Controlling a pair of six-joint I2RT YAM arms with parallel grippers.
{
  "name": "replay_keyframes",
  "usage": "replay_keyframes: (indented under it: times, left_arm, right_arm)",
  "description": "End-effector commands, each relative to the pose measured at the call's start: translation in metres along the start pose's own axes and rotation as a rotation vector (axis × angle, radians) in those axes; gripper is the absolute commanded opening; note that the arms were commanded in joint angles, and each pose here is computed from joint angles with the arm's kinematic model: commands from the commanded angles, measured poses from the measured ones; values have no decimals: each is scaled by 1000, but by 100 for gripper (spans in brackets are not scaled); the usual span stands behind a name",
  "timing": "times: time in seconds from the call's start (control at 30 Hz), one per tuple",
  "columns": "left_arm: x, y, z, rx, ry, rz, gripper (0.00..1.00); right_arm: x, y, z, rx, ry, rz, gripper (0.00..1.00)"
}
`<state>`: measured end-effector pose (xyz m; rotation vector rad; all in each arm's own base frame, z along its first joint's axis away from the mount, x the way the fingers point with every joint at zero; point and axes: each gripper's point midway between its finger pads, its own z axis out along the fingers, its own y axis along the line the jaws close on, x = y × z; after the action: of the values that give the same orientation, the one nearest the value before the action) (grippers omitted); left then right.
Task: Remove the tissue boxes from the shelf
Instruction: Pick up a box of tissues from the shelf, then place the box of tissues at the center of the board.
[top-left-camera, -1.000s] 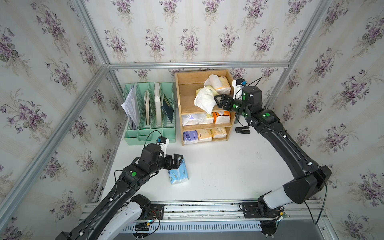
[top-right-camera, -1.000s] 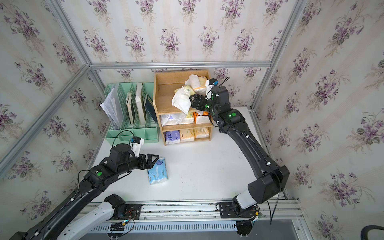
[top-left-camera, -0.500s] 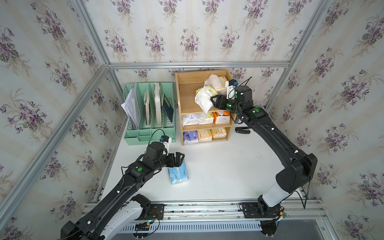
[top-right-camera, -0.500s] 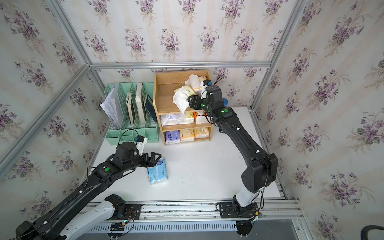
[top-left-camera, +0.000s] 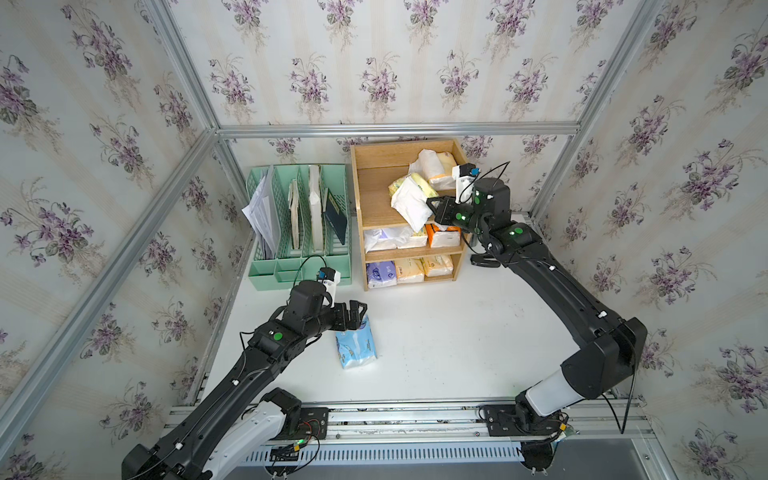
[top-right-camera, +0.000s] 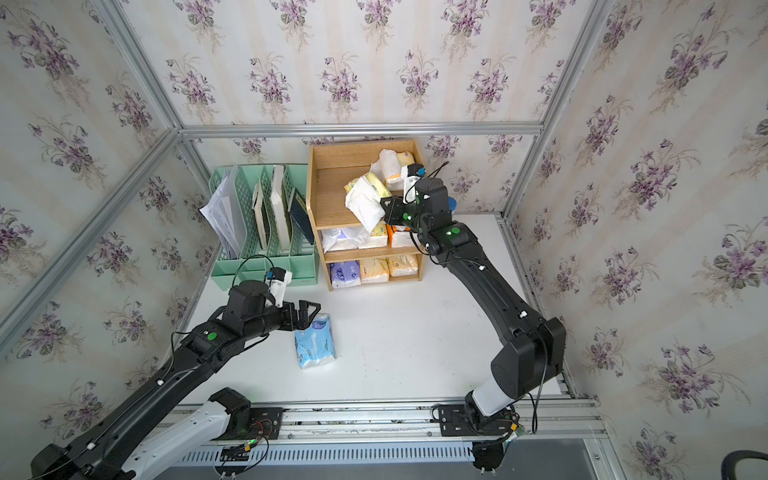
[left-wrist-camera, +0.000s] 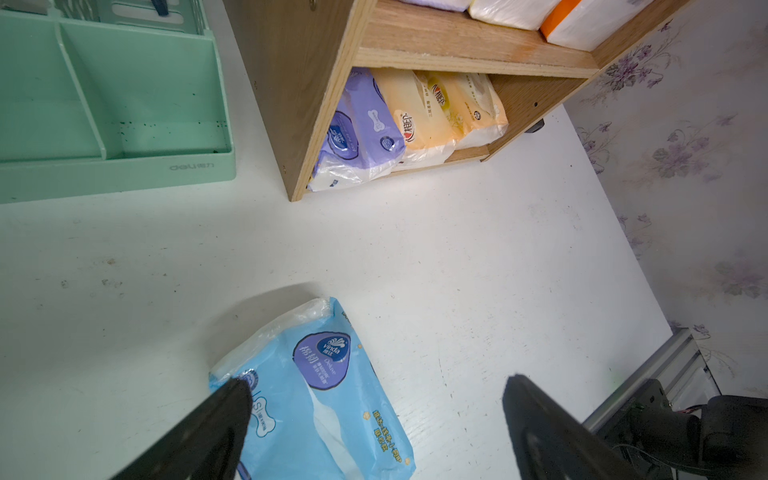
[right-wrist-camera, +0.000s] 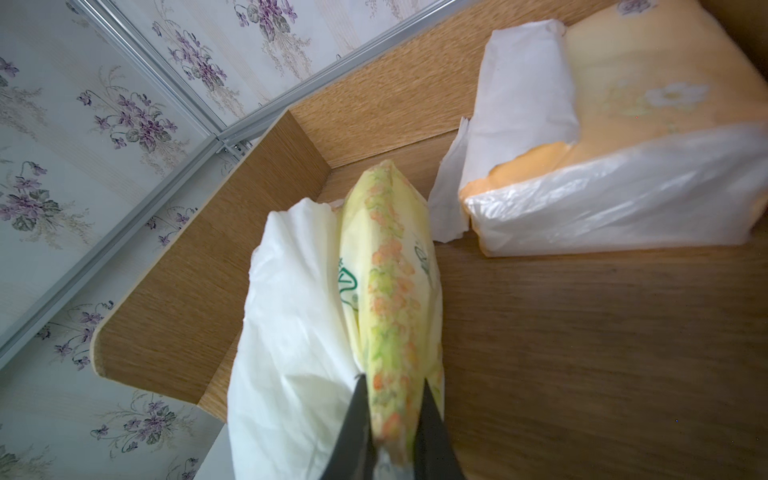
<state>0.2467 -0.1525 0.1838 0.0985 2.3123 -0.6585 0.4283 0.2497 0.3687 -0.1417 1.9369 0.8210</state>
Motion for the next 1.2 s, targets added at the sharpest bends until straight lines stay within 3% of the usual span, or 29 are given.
replay_keyframes:
  times: [0.0,0.3,0.5,0.67,0.87,1.17]
  left_arm:
    - [-5,-2,-5,5,-17,1,99]
    - [-12,-9,-26,16,-56,-12,99]
    - [-12,-20,-39,84,-90,4,99]
    - [5,-6,-37,46,-82,-43,99]
    - [33,11,-29,34,-88,-115,99]
    - [65,36,-11,-33,-38,-168,99]
  right_arm:
    - [-8,15,-8,-53,-30,1,8]
    - [-1,48,-42,-109,-62,29,2]
    - [36,71,-71,-119,-31,62,0]
    - [90,68,-93,-100,13,87,0]
    - [171,30,-109,-20,92,145,0]
    - [281,-32,-98,89,225,275,0]
